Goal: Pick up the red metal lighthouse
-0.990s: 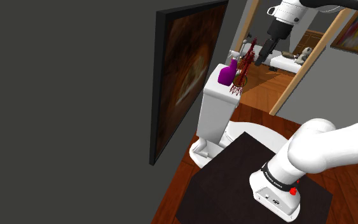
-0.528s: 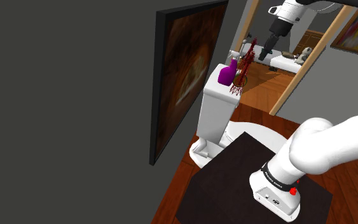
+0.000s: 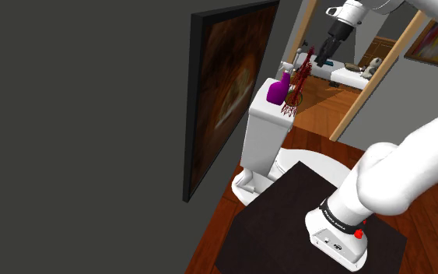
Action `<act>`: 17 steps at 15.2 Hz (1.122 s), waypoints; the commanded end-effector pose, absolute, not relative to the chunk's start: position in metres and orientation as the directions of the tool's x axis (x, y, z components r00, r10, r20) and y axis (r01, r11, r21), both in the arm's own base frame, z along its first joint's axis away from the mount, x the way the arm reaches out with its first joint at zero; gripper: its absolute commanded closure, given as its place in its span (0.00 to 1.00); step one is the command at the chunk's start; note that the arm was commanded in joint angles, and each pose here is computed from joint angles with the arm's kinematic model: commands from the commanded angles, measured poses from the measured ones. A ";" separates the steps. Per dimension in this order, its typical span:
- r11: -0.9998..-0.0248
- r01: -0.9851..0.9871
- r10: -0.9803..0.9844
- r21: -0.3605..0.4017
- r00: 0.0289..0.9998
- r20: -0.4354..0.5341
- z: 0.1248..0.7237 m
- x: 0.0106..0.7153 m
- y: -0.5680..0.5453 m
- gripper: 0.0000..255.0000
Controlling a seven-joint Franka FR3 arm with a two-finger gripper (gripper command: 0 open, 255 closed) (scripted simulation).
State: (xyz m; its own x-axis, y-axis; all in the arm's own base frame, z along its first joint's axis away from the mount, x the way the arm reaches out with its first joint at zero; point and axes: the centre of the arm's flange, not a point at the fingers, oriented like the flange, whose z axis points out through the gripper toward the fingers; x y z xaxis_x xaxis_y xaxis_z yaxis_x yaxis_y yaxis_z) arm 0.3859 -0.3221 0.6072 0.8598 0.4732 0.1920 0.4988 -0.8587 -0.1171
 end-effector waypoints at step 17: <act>-0.757 0.642 0.603 -0.120 0.757 0.251 0.561 0.449 -0.403 1.00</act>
